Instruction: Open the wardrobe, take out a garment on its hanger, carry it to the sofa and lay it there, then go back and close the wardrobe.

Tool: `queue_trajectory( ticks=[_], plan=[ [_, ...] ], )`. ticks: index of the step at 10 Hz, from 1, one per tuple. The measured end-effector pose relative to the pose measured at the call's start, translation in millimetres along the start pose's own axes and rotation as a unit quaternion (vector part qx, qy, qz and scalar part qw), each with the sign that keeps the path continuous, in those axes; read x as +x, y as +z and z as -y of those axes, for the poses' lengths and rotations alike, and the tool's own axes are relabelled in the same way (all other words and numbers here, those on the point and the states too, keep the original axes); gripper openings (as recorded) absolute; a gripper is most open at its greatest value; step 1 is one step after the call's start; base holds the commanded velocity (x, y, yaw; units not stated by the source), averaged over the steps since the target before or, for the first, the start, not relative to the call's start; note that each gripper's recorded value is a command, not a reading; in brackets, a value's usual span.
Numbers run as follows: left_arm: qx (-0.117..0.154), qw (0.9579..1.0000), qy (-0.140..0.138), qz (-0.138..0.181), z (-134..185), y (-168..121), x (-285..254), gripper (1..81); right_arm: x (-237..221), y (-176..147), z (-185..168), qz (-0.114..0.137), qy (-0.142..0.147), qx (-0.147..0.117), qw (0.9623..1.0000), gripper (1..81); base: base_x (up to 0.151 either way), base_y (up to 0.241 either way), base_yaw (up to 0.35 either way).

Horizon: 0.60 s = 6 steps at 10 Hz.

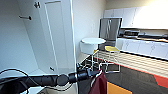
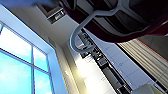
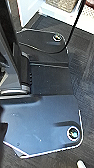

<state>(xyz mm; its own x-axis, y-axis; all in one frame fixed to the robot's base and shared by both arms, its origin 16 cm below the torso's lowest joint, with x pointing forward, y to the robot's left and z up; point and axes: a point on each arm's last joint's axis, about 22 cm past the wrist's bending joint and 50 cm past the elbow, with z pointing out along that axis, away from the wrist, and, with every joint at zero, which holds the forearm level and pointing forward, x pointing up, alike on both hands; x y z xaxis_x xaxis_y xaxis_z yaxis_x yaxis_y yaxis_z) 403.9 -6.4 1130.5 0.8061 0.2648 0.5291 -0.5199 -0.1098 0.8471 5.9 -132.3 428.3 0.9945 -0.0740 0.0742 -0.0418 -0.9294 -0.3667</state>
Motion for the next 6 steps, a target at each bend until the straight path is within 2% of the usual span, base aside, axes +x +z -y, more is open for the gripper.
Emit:
queue_trajectory(
  ticks=[6],
  plan=[
    [-0.004,1.0,-0.001,0.003,-5.0,-0.7,-3.7,1.0,0.5,0.2,-0.1,-0.001,0.0,-0.001,1.0,81.1,0.0,0.0,-0.172]
  ],
)
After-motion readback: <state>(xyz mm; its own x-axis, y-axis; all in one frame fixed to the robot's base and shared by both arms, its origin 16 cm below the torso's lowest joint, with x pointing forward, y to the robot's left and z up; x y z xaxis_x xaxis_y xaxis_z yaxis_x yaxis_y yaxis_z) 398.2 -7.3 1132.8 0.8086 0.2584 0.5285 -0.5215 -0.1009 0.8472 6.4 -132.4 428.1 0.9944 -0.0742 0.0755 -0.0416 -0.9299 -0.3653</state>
